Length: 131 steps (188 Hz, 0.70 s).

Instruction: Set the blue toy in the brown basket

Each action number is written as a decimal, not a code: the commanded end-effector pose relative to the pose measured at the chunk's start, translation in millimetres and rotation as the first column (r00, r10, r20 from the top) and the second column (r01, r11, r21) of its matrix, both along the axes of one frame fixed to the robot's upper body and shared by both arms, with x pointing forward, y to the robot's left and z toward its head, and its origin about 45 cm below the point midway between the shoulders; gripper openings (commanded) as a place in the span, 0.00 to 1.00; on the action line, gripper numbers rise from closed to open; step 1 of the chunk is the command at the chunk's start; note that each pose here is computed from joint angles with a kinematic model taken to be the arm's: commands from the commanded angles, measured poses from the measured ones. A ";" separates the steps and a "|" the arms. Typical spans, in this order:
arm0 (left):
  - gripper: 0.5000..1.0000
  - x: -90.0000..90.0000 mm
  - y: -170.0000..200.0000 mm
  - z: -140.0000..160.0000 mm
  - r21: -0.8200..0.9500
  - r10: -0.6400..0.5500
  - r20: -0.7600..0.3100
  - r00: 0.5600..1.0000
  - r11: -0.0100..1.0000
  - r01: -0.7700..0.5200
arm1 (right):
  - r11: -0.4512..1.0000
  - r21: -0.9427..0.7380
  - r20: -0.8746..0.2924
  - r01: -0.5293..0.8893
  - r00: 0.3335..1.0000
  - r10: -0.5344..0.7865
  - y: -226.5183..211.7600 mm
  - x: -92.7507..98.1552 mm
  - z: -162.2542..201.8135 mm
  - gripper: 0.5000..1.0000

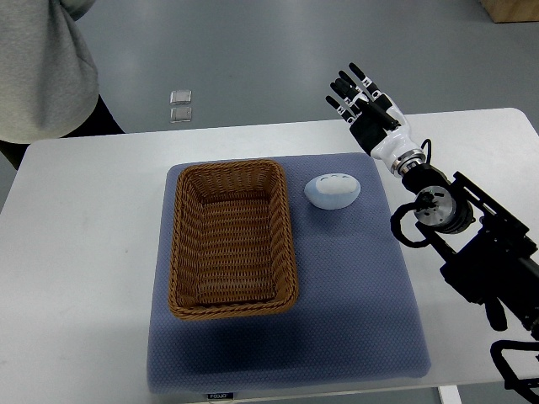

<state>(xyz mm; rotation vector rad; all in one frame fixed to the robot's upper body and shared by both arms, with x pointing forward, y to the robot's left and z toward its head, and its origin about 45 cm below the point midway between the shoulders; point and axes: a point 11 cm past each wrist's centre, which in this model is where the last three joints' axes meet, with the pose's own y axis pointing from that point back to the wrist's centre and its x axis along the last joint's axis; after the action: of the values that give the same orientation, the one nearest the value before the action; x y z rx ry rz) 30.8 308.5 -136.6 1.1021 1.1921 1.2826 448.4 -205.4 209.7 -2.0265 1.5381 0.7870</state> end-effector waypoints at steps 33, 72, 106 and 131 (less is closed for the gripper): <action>1.00 -0.1 -3.0 -0.1 -0.008 -0.008 -0.001 1.000 1.000 0.008 | 1.000 -0.004 0.011 -0.005 1.000 0.005 1.1 1.6 3.7 0.82; 1.00 -0.2 -1.9 -0.1 -0.005 -0.006 -0.002 1.000 1.000 0.006 | 0.979 -0.176 0.086 -0.107 0.989 0.123 4.3 8.7 25.5 0.82; 1.00 -0.3 -1.9 -0.1 -0.005 -0.008 -0.002 1.000 1.000 0.008 | 0.750 -0.605 0.111 -0.268 0.904 0.412 17.6 19.1 63.2 0.82; 1.00 0.0 -3.1 -0.1 -0.009 -0.009 0.000 1.000 1.000 0.009 | 0.433 -0.873 0.069 -0.226 0.820 0.568 15.4 32.4 113.6 0.82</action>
<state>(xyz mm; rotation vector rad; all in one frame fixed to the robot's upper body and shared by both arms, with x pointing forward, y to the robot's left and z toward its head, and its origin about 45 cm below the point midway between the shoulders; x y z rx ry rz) 30.6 306.5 -136.7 1.1026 1.1906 1.2728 471.4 -187.4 285.7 -2.8688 1.3649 0.0451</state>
